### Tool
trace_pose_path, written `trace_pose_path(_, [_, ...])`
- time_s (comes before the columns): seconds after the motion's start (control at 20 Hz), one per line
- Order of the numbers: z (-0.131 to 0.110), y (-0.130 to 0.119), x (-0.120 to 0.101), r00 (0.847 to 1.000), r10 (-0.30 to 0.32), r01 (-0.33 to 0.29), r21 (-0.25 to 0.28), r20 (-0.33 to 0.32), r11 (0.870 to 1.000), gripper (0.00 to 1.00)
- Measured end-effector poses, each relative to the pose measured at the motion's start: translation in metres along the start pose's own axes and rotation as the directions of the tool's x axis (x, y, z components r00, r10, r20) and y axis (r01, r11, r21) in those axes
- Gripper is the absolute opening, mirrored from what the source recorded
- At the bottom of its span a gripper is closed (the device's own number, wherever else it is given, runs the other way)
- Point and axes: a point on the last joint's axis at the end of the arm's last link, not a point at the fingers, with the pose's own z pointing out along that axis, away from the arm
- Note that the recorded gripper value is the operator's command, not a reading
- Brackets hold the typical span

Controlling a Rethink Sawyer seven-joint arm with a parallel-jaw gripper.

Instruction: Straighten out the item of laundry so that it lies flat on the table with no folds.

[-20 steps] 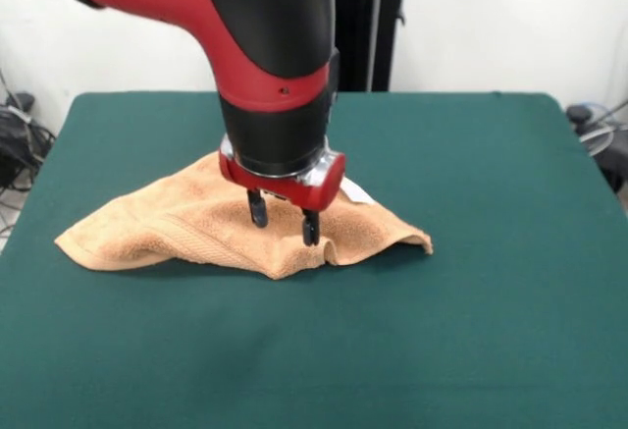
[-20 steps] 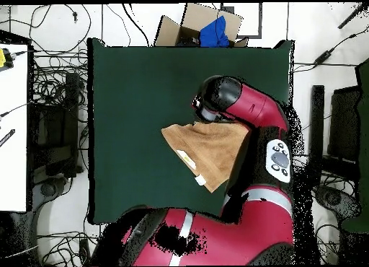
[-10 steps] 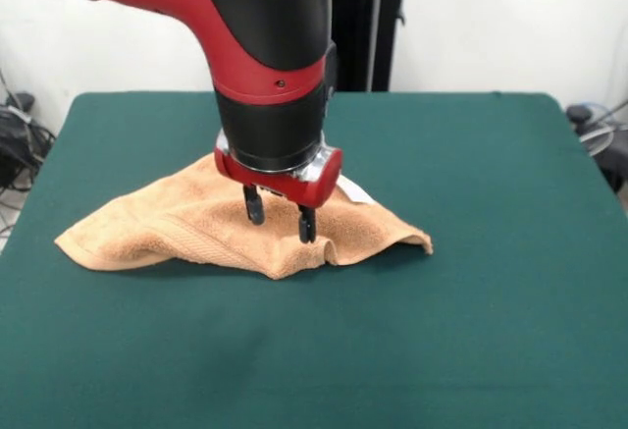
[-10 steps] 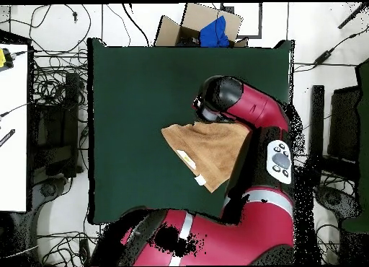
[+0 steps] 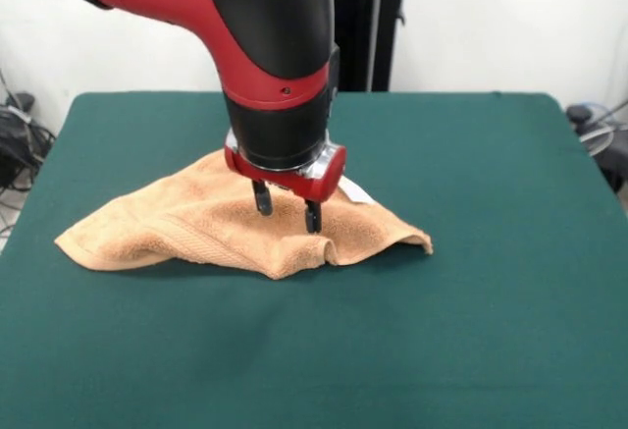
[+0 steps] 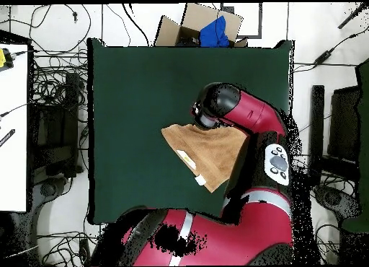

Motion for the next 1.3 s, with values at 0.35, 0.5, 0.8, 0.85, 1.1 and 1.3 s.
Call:
trace_pose_path(0.35, [0.015, -0.004, 0.014, 1.000, 0.006, -0.006, 0.006, -0.029, 1.000, 1.00])
trace_pose_path(0.5, [0.025, -0.006, 0.018, 1.000, 0.008, -0.008, 0.009, -0.023, 1.000, 1.00])
trace_pose_path(0.8, [0.043, -0.009, 0.025, 1.000, 0.012, -0.013, 0.016, 0.015, 1.000, 1.00])
trace_pose_path(0.85, [0.046, -0.009, 0.026, 1.000, 0.013, -0.013, 0.016, 0.020, 1.000, 1.00])
trace_pose_path(1.1, [0.056, -0.008, 0.034, 0.999, 0.012, -0.012, 0.015, 0.032, 1.000, 1.00])
trace_pose_path(1.3, [0.062, -0.006, 0.042, 0.999, 0.017, -0.017, 0.009, 0.028, 1.000, 1.00])
